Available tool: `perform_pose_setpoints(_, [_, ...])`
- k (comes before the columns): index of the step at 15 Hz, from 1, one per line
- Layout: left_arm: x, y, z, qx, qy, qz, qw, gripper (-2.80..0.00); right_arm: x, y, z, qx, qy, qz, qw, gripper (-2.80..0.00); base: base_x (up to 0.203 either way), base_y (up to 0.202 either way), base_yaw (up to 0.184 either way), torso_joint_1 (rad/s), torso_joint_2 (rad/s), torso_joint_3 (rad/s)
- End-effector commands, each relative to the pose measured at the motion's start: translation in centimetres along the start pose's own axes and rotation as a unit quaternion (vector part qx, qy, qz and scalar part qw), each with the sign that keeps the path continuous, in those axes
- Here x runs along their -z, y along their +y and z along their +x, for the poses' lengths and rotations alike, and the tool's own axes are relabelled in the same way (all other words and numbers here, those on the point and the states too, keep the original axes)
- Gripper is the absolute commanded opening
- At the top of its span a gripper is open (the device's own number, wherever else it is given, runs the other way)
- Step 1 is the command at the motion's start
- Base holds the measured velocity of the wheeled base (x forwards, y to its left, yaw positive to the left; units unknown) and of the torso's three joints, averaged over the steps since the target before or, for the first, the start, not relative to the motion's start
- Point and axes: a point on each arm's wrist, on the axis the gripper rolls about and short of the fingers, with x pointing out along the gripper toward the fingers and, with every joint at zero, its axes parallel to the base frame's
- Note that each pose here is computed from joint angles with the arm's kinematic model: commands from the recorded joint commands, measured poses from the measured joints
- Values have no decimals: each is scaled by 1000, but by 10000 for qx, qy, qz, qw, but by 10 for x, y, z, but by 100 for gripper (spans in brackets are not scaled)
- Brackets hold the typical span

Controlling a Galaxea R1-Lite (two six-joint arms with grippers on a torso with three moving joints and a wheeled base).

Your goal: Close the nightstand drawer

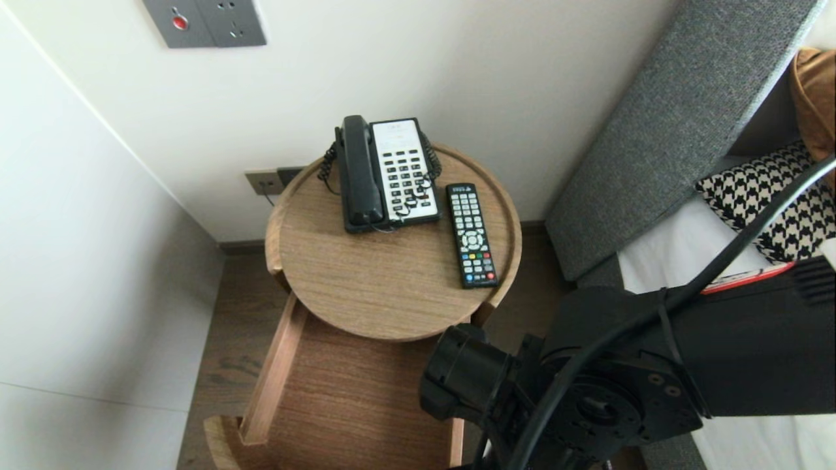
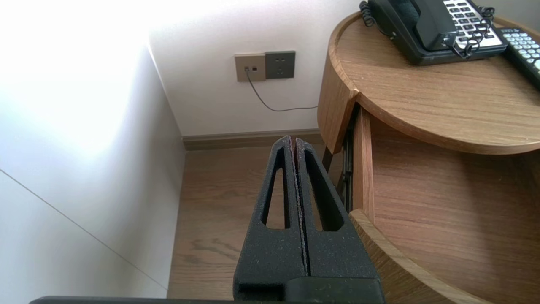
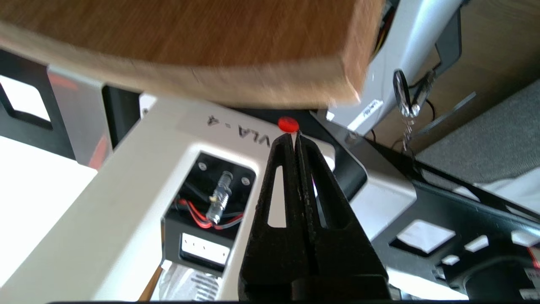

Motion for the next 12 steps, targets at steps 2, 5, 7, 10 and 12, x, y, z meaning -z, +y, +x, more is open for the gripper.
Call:
perform_pose_setpoints(2, [11,0,1,1,174,-2,9998,-280,-3,0,6,61,64,45,10000,-280,0,0,0,0,0,0])
perform_pose_setpoints(5, [11,0,1,1,174,-2,9998,-280,-9,1,10,38,9,71,10000,-280,0,0,0,0,0,0])
perform_pose_setpoints(7, [11,0,1,1,174,-2,9998,-280,-11,2,12,6,-69,63,10000,-280,0,0,0,0,0,0])
perform_pose_setpoints(10, [11,0,1,1,174,-2,9998,-280,-18,4,12,-84,-203,79,9997,-280,0,0,0,0,0,0])
perform_pose_setpoints(12, [11,0,1,1,174,-2,9998,-280,-24,4,9,-124,-283,120,9995,-280,0,0,0,0,0,0])
